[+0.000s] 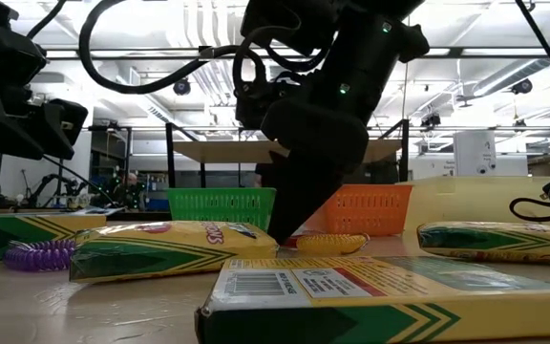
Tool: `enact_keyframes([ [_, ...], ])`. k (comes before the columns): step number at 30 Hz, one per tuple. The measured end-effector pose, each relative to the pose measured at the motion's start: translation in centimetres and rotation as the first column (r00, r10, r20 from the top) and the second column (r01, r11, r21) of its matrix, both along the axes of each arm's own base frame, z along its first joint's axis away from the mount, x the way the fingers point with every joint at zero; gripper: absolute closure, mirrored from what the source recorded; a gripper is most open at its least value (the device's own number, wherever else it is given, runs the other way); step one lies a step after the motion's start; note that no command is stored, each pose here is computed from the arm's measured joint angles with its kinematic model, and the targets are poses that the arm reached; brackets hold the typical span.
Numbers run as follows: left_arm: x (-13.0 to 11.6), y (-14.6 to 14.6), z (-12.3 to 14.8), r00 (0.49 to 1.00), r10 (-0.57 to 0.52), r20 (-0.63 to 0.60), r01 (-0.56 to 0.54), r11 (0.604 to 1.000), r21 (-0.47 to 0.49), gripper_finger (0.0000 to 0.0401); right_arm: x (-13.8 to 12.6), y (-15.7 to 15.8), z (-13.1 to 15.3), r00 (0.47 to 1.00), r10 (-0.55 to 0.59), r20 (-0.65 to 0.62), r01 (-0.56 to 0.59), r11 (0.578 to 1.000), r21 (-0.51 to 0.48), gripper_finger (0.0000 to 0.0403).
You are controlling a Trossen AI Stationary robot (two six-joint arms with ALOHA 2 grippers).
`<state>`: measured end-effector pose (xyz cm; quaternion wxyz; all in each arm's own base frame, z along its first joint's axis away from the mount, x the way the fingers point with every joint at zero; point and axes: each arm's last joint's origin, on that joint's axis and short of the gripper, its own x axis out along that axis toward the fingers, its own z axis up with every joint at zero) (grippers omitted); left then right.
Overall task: Pick & Place Office Desk Supplies
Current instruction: Put the red rubber band into the yellow bin
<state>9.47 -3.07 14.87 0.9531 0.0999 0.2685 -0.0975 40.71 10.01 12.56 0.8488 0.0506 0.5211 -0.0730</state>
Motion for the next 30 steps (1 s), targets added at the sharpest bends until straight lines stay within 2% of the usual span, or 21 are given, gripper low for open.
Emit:
enact_keyframes([
  [14,0.0,0.0,0.0,1.0,0.002,0.0,-0.002,1.0,-0.002,0.0237,-0.02,-0.06,-0.06,1.0,-0.003,-0.002,0.003,1.0,-0.007,0.0391],
  [30,0.0,0.0,0.01,1.0,0.001,0.001,-0.001,1.0,-0.003,0.0237,0.0,-0.05,-0.02,1.0,-0.003,0.0,0.003,1.0,-0.004,0.0394],
])
